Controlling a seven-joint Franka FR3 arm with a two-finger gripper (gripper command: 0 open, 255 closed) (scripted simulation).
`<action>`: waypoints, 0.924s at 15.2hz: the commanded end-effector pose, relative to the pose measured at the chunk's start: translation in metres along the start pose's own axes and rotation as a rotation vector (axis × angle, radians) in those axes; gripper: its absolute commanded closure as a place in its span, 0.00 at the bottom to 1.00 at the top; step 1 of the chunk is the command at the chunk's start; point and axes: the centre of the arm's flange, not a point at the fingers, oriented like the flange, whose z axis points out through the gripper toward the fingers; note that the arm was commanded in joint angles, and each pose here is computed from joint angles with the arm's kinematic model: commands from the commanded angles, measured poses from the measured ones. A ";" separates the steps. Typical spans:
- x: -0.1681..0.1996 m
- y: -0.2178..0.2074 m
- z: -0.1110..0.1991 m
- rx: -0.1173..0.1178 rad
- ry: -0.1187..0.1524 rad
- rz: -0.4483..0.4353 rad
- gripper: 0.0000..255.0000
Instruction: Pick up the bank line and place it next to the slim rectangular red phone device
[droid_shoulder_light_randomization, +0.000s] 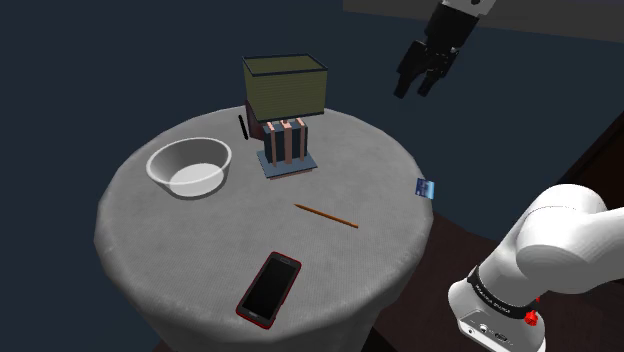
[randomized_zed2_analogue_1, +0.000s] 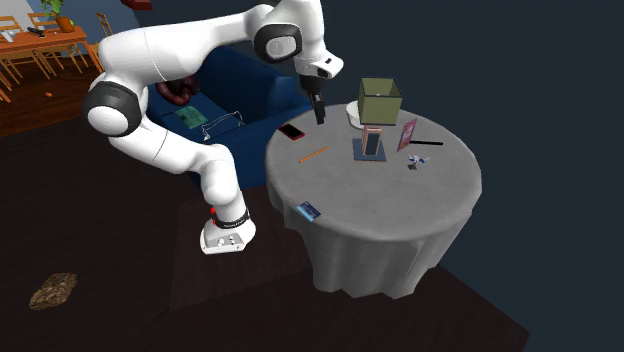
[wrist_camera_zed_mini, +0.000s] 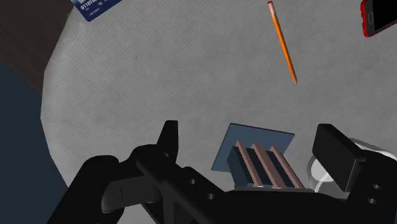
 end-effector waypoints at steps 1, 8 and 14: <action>0.000 0.000 0.000 0.000 0.000 0.000 0.00; 0.022 0.073 0.069 0.042 -0.157 0.236 0.00; 0.019 0.134 0.131 0.078 -0.291 0.439 0.00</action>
